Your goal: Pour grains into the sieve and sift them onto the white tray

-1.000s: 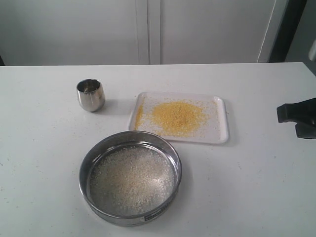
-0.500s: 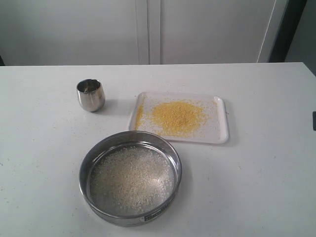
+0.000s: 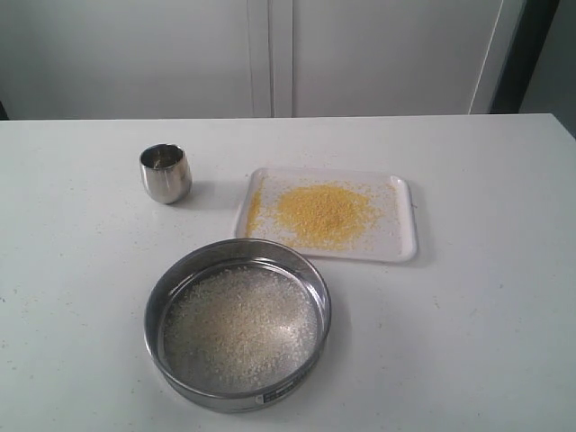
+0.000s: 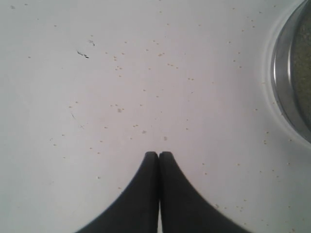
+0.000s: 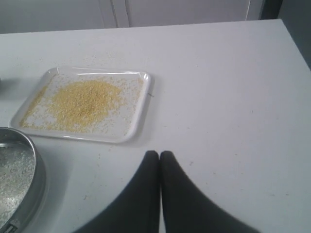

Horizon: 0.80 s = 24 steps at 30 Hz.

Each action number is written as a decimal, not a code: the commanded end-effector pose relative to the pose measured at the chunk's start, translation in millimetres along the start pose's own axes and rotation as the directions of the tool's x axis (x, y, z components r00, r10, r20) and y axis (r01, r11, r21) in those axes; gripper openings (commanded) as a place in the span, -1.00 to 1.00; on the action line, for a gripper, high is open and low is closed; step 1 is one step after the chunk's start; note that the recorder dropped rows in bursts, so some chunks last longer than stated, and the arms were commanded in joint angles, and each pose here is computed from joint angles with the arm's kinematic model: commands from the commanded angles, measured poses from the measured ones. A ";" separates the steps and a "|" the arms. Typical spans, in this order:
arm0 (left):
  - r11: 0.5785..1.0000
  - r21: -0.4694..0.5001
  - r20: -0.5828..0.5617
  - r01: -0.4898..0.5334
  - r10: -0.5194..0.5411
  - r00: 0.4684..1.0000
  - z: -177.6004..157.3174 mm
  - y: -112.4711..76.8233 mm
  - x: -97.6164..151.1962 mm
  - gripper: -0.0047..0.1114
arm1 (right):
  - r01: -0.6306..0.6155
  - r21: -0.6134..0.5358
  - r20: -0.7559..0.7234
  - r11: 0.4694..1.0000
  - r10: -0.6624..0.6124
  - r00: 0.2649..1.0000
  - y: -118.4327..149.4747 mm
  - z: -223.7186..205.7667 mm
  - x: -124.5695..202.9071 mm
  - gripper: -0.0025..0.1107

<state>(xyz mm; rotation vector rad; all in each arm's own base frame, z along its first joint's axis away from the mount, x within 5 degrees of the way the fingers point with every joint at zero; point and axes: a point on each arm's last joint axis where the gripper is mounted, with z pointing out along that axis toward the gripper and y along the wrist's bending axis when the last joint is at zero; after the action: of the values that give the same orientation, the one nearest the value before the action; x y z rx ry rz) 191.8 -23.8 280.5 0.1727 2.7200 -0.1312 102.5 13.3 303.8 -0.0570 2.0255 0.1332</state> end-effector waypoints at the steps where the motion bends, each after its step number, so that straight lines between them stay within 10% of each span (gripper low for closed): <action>1: 1.000 0.008 -0.006 0.004 -0.004 1.000 -1.0 -0.6 2.2 -0.92 | 0.013 0.018 0.040 1.000 -0.014 0.999 -2.4 0.5 5.0 -0.96; 24: 1.000 0.008 -0.006 0.004 -0.004 1.000 -1.0 -0.6 2.2 -0.92 | 0.011 0.017 0.016 1.000 -0.012 1.000 -2.4 0.6 7.2 -0.96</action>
<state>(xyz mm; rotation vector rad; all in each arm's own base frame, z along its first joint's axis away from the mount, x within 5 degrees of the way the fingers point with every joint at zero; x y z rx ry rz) 191.8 -23.8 280.5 0.1727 2.7200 -0.1312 100.4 12.4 297.4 -0.0618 2.0135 0.1216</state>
